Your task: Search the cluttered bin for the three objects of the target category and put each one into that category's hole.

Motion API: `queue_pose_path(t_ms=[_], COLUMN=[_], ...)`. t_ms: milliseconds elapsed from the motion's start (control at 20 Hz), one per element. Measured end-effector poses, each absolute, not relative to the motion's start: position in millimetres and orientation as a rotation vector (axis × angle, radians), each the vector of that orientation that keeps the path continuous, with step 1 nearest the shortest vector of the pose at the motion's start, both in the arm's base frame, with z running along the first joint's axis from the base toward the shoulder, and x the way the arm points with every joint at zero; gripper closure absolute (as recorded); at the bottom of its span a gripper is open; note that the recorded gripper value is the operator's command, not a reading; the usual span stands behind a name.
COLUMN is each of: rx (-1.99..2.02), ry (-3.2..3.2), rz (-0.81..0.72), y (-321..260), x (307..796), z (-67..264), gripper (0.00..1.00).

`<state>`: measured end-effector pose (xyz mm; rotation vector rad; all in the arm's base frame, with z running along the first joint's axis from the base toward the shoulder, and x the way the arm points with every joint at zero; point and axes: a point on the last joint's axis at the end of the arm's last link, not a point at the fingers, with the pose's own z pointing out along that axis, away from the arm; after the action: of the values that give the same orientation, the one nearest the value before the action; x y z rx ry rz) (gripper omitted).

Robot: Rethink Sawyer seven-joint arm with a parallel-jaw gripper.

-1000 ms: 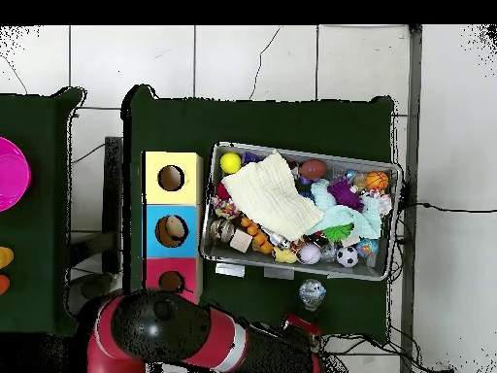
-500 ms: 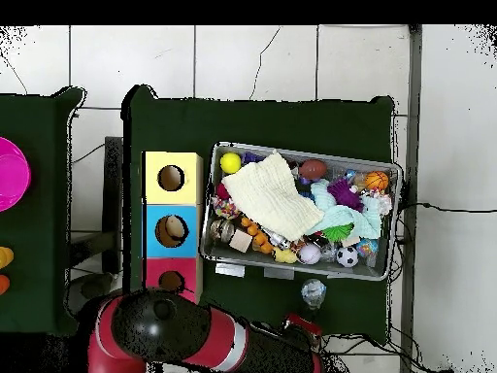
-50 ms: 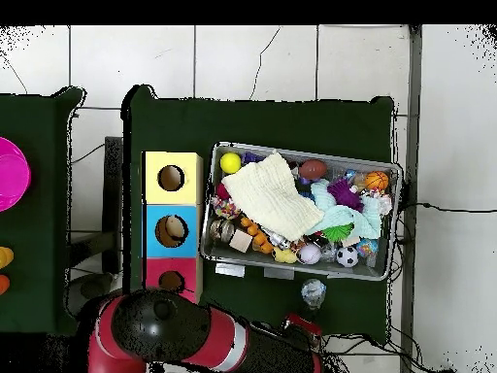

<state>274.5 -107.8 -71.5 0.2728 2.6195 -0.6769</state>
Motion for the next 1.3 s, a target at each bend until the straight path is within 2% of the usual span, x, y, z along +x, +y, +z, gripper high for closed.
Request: queue_pose_path(t_ms=[850,1300], rx=[0.274,0.289], ry=[2.606,2.557], rz=[-0.662,-0.636], y=[-105.2,-82.8], x=[281.6,296.7], z=[-67.7,-33.0], gripper=[1.00,1.00])
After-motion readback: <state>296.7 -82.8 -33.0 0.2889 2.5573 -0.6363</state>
